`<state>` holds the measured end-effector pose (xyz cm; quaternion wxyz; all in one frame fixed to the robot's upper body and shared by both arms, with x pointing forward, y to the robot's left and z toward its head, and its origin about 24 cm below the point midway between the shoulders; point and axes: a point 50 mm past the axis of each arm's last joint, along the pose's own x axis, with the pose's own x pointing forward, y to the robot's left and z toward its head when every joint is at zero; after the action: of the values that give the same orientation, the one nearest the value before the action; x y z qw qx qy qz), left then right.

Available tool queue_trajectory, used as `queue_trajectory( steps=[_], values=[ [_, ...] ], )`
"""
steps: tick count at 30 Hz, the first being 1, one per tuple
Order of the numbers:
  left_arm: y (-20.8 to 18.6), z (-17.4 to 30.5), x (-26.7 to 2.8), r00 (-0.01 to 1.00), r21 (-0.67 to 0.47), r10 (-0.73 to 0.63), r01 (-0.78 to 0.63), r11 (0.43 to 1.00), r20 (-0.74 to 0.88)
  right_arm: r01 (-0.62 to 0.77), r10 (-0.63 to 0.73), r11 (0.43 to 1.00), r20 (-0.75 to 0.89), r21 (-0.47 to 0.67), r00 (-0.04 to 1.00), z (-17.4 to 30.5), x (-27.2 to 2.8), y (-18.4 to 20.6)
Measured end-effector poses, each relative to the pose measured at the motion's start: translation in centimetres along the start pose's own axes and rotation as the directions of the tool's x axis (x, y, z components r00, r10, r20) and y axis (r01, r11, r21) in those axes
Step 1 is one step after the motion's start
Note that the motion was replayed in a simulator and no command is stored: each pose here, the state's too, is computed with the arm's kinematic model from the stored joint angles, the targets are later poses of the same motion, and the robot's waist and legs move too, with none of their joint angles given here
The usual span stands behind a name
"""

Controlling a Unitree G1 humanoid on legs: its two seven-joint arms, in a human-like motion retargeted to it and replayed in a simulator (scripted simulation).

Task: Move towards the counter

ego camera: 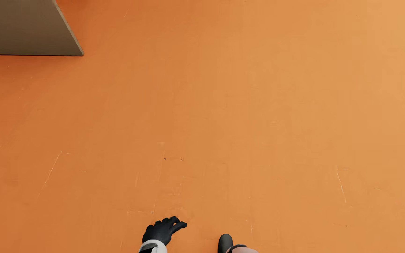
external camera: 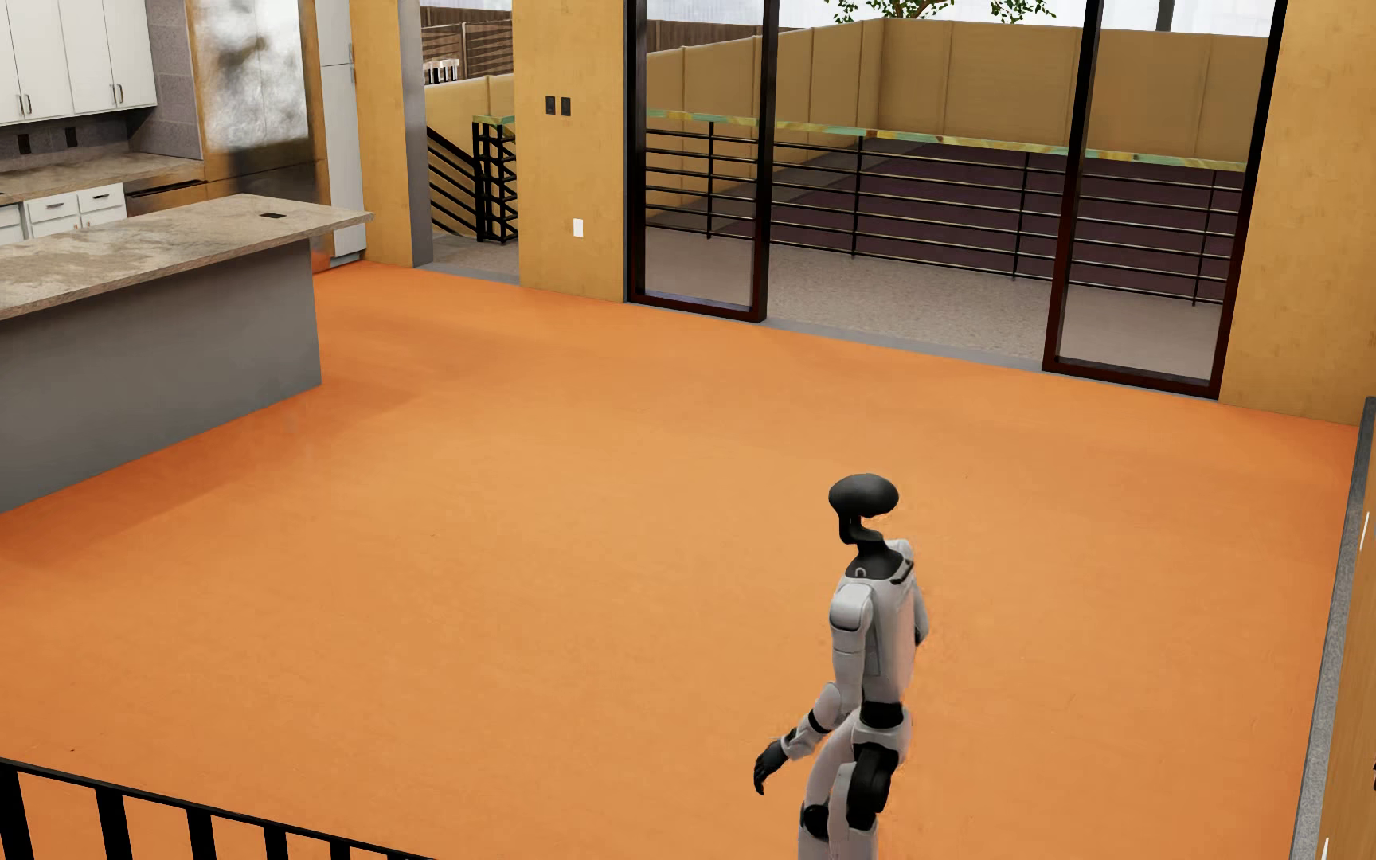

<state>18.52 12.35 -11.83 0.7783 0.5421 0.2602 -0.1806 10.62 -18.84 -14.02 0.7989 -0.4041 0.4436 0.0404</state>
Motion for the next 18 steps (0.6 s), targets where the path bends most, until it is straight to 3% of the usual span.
queue_trajectory(
  steps=[2,4,6,12,15,18],
  values=[
    [-1.9,-3.5,-1.0,0.981,-0.028,-0.126,0.124,0.992,-0.15,-0.065,0.064,0.997,-0.014,-0.052,0.998,0.7,0.5,0.3],
    [-2.6,-6.0,-2.0,0.97,0.02,-0.146,0.153,0.988,-0.196,-0.07,0.072,0.994,0.025,-0.083,0.997,1.0,0.7,0.3],
    [-2.5,-7.6,-2.9,0.973,0.04,-0.126,0.136,0.99,-0.194,-0.009,0.015,0.997,0.082,-0.073,0.996,2.0,1.1,-0.6],
    [-2.3,-10.5,-5.4,0.936,-0.211,-0.022,-0.056,0.976,-0.35,0.113,-0.099,0.993,0.267,-0.041,0.959,5.8,1.3,-3.1],
    [-2.9,-10.7,-6.1,0.924,-0.214,-0.014,-0.074,0.974,-0.382,0.176,-0.131,0.979,0.342,-0.103,0.93,7.1,1.2,-3.8],
    [-4.0,-11.1,-6.8,0.93,-0.167,-0.067,0.006,0.986,-0.361,0.143,-0.089,0.977,0.305,-0.158,0.948,6.5,1.4,-3.0]
  ],
)
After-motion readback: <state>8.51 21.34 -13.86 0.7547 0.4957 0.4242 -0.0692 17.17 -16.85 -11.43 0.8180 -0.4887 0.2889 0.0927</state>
